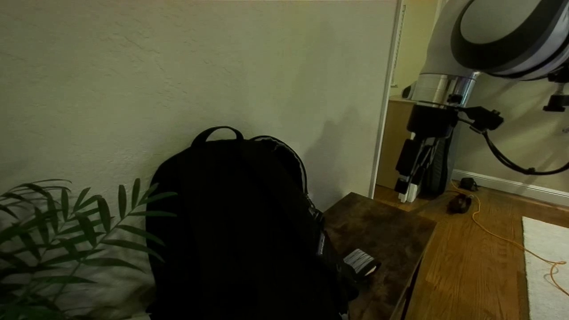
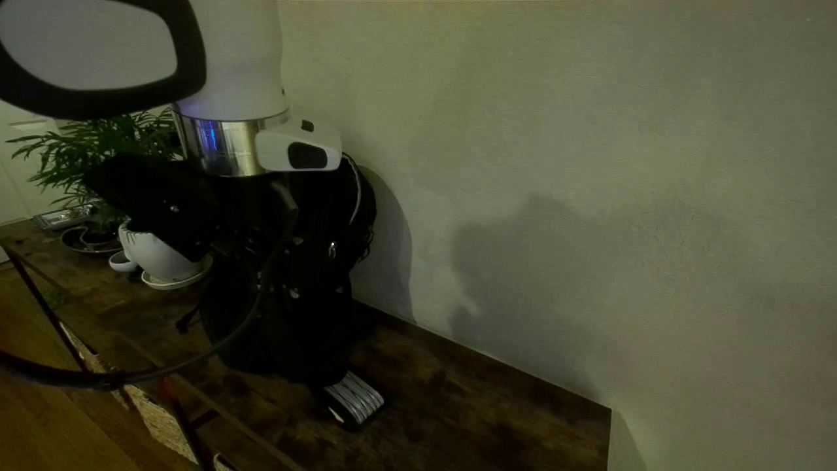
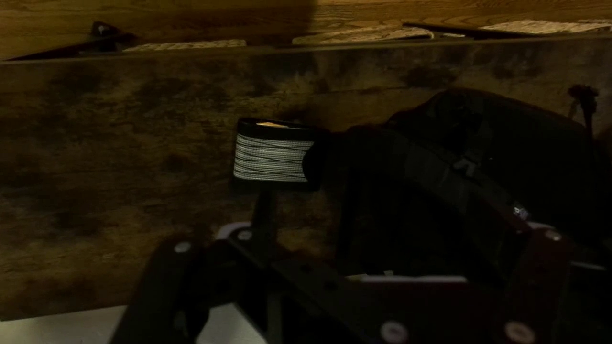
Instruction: Pick the wallet and put it in the bag
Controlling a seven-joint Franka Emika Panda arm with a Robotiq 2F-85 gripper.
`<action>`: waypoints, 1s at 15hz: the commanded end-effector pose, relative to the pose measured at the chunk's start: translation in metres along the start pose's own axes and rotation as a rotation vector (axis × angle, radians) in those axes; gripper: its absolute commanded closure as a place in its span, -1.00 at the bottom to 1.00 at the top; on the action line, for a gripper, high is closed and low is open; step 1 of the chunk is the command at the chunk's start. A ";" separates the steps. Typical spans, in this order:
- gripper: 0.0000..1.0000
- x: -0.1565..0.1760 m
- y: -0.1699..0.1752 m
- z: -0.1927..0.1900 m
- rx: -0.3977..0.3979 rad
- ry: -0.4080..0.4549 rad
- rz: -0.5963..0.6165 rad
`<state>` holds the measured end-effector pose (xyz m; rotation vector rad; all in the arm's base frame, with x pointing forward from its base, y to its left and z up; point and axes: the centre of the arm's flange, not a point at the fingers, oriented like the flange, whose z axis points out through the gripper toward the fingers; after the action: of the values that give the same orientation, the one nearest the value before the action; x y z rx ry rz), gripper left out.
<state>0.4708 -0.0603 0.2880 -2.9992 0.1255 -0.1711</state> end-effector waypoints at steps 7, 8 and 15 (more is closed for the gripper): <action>-1.00 0.001 0.000 -0.001 0.000 0.002 0.000; -1.00 0.003 0.001 0.005 -0.006 -0.006 0.000; -1.00 0.027 0.006 0.061 -0.067 0.005 -0.067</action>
<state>0.4848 -0.0592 0.2538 -3.0381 0.0909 -0.1520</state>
